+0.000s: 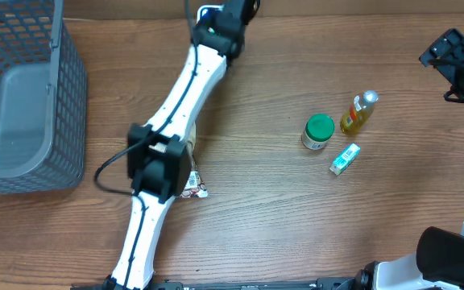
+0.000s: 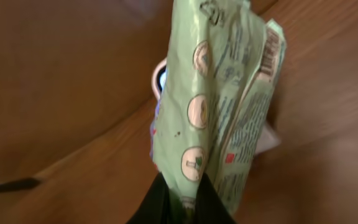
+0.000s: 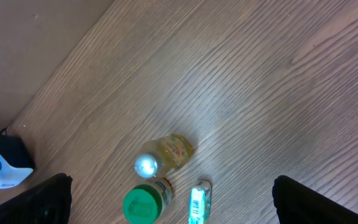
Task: Scan the item barcode
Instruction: 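Hold the green pack in front of the scanner window, then carry the green pack right and set it beside the jar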
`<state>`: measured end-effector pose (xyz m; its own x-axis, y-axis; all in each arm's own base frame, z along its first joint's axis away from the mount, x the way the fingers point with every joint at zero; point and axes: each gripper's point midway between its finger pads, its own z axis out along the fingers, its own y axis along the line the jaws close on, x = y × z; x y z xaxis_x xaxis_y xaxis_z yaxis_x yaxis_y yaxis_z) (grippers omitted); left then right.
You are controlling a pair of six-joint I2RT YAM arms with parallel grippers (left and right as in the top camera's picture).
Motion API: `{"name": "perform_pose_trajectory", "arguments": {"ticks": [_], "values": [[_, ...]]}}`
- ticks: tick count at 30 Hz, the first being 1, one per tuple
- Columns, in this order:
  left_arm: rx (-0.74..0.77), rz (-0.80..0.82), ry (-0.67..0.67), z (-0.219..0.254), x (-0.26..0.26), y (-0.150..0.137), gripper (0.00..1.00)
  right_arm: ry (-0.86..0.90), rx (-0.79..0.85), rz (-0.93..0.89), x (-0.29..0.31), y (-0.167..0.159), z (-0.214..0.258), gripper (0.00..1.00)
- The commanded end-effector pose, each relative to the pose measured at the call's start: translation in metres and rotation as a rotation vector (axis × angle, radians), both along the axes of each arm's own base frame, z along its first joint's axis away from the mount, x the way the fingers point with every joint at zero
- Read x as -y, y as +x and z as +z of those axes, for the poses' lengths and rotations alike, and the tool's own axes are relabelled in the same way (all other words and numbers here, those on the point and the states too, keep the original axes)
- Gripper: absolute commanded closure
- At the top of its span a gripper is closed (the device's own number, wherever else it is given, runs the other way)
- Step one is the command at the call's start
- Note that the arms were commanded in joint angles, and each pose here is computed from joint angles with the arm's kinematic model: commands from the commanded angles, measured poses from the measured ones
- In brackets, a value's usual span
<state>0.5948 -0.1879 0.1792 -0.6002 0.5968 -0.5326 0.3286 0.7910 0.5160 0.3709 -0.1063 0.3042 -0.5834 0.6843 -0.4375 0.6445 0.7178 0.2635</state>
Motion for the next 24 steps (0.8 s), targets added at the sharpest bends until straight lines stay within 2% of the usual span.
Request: {"name": "perform_pose_trajectory", "arguments": {"ticks": [1, 5, 9, 13, 19, 24], "values": [[-0.022, -0.104, -0.386, 0.083, 0.032, -0.042, 0.96, 0.001, 0.002, 0.004, 0.000, 0.000, 0.000, 0.00], [-0.273, -0.126, -0.508, 0.061, 0.047, -0.091, 0.96, 0.001, 0.002, 0.004, 0.000, 0.000, 0.000, 0.00], [-0.501, -0.004, -0.540, 0.015, 0.051, -0.124, 0.96, 0.001, 0.002, 0.004, 0.000, 0.000, 0.000, 0.00], [-0.615, 0.060, -0.521, -0.024, 0.064, -0.138, 0.96, 0.001, 0.002, 0.004, 0.000, 0.000, 0.000, 0.00], [-0.787, 0.057, -0.470, -0.075, 0.098, -0.172, 0.96, 0.001, 0.002, 0.004, 0.000, 0.000, 0.000, 0.00], [-0.853, 0.198, -0.484, -0.101, 0.122, -0.194, 0.96, 0.001, 0.002, 0.004, 0.000, 0.000, 0.000, 0.00]]}}
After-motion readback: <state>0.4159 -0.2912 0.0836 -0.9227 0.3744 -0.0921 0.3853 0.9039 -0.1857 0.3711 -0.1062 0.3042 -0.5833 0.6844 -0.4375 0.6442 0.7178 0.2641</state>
